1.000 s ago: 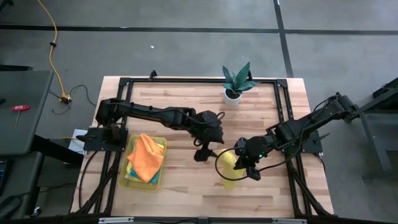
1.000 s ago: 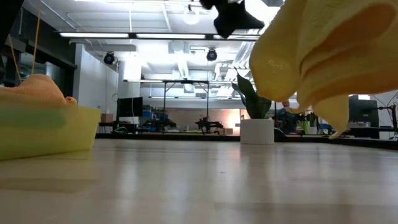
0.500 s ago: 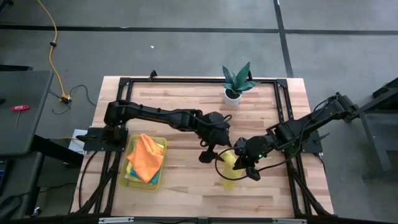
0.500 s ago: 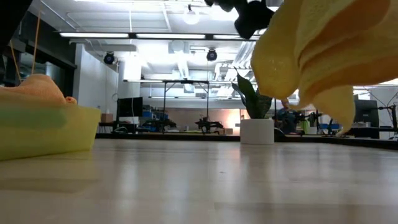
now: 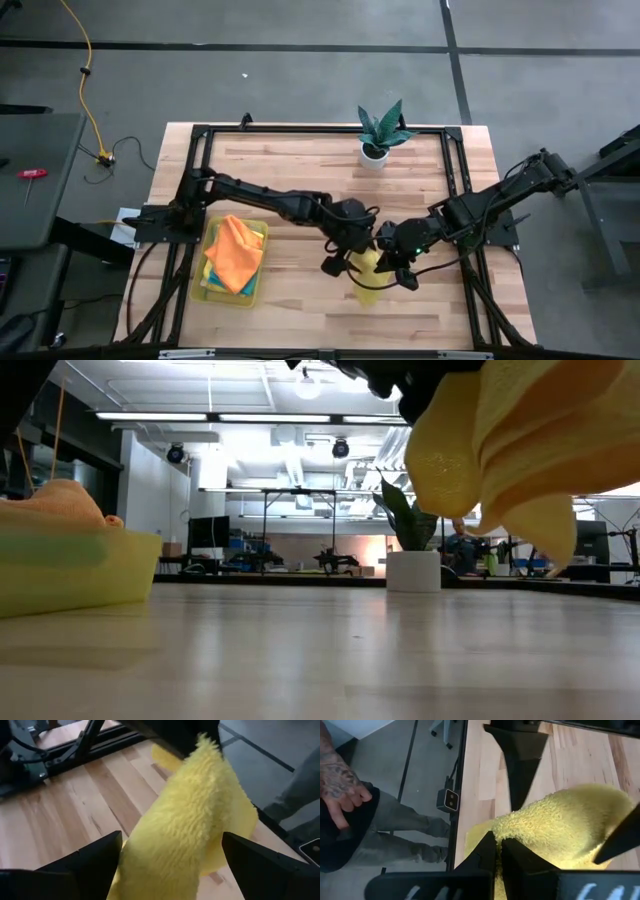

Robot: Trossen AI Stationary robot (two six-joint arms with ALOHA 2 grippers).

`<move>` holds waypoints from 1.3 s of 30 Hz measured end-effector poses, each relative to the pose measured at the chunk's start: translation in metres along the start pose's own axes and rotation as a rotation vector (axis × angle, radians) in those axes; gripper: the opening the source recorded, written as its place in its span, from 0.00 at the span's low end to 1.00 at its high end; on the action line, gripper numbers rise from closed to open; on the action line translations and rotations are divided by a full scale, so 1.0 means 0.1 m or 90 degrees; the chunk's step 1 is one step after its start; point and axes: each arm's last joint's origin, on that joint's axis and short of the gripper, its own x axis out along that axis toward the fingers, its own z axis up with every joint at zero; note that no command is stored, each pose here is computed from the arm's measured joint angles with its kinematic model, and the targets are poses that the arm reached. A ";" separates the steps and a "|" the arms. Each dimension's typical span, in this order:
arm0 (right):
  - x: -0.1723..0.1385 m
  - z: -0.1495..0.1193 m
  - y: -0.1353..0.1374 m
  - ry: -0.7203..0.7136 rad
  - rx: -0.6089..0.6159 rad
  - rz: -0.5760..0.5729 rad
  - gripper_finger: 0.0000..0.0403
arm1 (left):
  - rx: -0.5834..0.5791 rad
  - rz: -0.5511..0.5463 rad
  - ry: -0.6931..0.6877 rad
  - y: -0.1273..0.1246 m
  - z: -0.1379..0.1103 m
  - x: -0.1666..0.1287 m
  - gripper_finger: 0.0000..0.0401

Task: Fold microfiber towels
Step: Stack the yellow microfiber cloth on top of the orange microfiber cloth

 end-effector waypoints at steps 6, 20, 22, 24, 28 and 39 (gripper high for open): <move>0.00 0.00 0.00 0.001 0.000 -0.001 0.00 | -0.014 0.003 0.000 0.00 0.00 0.00 0.66; -0.06 0.07 -0.05 -0.061 0.057 -0.045 0.01 | -0.091 -0.017 0.105 -0.06 -0.03 -0.36 0.01; -0.12 0.08 -0.08 -0.078 0.065 -0.067 0.05 | -0.107 -0.023 0.137 -0.10 -0.03 -0.49 0.01; -0.19 0.08 -0.12 -0.088 0.084 -0.084 0.11 | -0.126 -0.024 0.183 -0.16 -0.06 -0.62 0.01; -0.32 0.05 -0.19 -0.102 0.088 -0.147 0.28 | -0.144 -0.007 0.280 -0.32 -0.08 -0.88 0.00; -0.51 -0.05 -0.33 -0.109 0.091 -0.298 0.52 | -0.256 0.040 0.300 -0.98 -0.15 -1.74 0.00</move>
